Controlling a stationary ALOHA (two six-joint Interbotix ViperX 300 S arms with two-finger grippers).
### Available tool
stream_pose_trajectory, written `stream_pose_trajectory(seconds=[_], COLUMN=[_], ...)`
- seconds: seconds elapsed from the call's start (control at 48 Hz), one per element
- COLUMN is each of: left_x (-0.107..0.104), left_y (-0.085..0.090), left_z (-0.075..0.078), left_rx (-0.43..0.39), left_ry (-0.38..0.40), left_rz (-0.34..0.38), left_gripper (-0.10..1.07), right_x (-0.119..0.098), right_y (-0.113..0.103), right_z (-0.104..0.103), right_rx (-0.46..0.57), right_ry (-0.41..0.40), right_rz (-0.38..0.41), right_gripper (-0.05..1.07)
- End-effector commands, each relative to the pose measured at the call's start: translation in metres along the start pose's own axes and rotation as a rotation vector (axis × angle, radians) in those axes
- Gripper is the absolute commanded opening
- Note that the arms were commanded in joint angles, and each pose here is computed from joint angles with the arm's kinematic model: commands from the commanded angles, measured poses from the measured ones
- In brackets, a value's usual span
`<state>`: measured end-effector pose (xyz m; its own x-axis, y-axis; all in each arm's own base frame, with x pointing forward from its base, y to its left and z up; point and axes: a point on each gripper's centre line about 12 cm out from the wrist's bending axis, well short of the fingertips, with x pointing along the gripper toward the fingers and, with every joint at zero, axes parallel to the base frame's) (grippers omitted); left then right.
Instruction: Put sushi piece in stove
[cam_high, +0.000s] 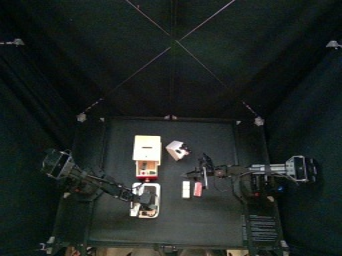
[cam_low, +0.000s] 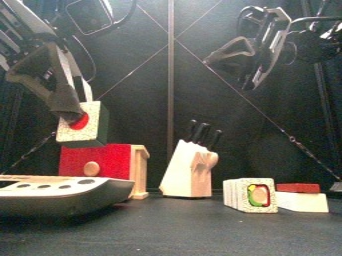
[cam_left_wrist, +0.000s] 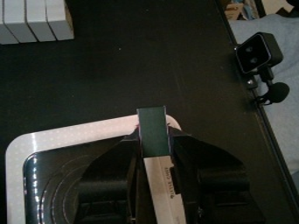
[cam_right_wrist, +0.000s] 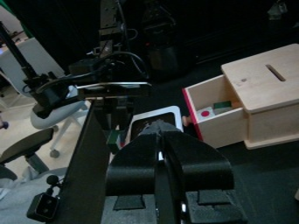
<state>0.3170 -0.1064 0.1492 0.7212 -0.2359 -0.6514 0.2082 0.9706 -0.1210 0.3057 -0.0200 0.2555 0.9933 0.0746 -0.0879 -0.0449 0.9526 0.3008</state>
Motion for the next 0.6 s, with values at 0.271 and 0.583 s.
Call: stream_pose_trajectory(seconds=[0.271, 0.583], left_x=[-0.023, -0.085], left_y=[0.042, 0.08], left_z=[0.023, 0.017], left_rx=[-0.056, -0.143], left_ry=[-0.093, -0.219], left_rz=[0.092, 0.205], left_gripper=[0.55, 0.55], right_x=[0.002, 0.001], right_y=[0.002, 0.002], right_z=[0.012, 0.011], right_rx=[-0.006, -0.006], right_ry=[-0.038, -0.034], right_rz=[0.01, 0.01], right_gripper=[0.37, 0.37])
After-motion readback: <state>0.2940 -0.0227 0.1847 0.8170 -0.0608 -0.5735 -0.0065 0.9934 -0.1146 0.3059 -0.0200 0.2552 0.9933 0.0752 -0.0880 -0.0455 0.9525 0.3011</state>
